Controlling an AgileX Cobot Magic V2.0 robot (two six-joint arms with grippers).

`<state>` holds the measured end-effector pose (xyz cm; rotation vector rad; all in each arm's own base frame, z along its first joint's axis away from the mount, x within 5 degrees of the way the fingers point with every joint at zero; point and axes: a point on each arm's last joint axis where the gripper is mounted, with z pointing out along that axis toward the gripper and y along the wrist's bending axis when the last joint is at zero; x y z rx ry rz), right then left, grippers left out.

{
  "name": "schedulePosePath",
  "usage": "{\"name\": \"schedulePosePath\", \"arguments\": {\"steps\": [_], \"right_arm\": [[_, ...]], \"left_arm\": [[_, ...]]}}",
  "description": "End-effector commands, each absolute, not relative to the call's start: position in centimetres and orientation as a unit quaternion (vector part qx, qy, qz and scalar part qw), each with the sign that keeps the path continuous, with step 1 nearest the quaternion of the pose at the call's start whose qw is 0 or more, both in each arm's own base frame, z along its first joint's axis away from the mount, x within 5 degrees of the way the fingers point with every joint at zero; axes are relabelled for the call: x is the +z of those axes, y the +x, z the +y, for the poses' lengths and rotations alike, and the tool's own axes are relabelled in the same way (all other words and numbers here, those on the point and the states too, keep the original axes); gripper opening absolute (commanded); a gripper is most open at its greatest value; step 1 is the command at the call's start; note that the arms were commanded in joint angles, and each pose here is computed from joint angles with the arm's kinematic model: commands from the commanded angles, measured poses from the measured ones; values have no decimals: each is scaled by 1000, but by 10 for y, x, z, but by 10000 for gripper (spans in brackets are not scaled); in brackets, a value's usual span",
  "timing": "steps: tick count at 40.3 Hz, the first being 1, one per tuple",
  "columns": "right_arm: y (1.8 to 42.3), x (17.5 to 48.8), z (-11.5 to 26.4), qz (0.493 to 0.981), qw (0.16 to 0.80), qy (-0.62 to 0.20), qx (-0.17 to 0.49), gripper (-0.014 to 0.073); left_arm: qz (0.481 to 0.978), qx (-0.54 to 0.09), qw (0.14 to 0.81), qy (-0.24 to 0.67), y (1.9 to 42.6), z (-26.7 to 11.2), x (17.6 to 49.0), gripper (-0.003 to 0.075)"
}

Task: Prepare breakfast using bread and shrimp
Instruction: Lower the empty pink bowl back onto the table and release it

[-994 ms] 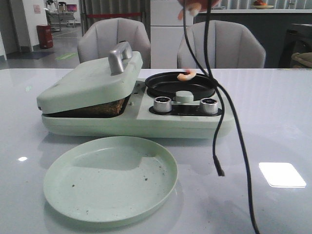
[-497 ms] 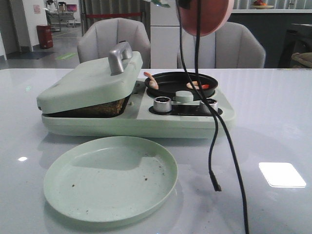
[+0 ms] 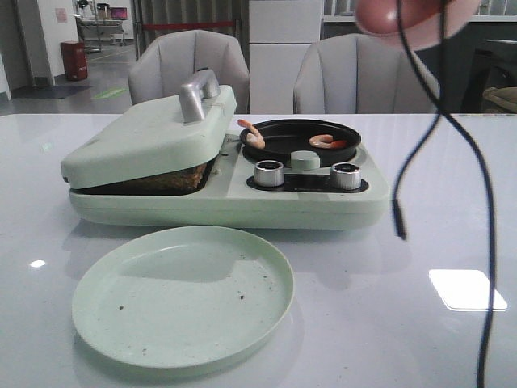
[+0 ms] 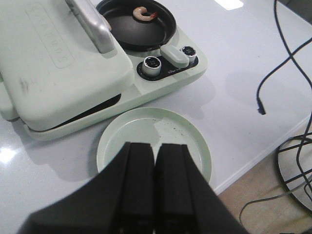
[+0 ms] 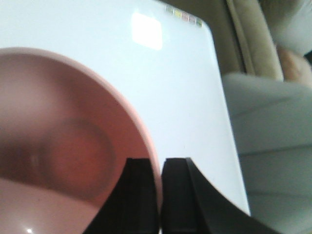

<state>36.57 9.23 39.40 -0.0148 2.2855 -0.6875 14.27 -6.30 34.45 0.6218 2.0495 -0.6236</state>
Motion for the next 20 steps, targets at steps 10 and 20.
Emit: {"name": "schedulePosePath", "arguments": {"steps": [10, 20], "right_arm": [[290, 351, 15, 933, 330, 59, -134, 136], [262, 291, -7, 957, 270, 88, -57, 136]], "left_arm": [[809, -266, 467, 239, 143, -65, 357, 99], [809, -266, 467, 239, 143, -65, 357, 99]]}}
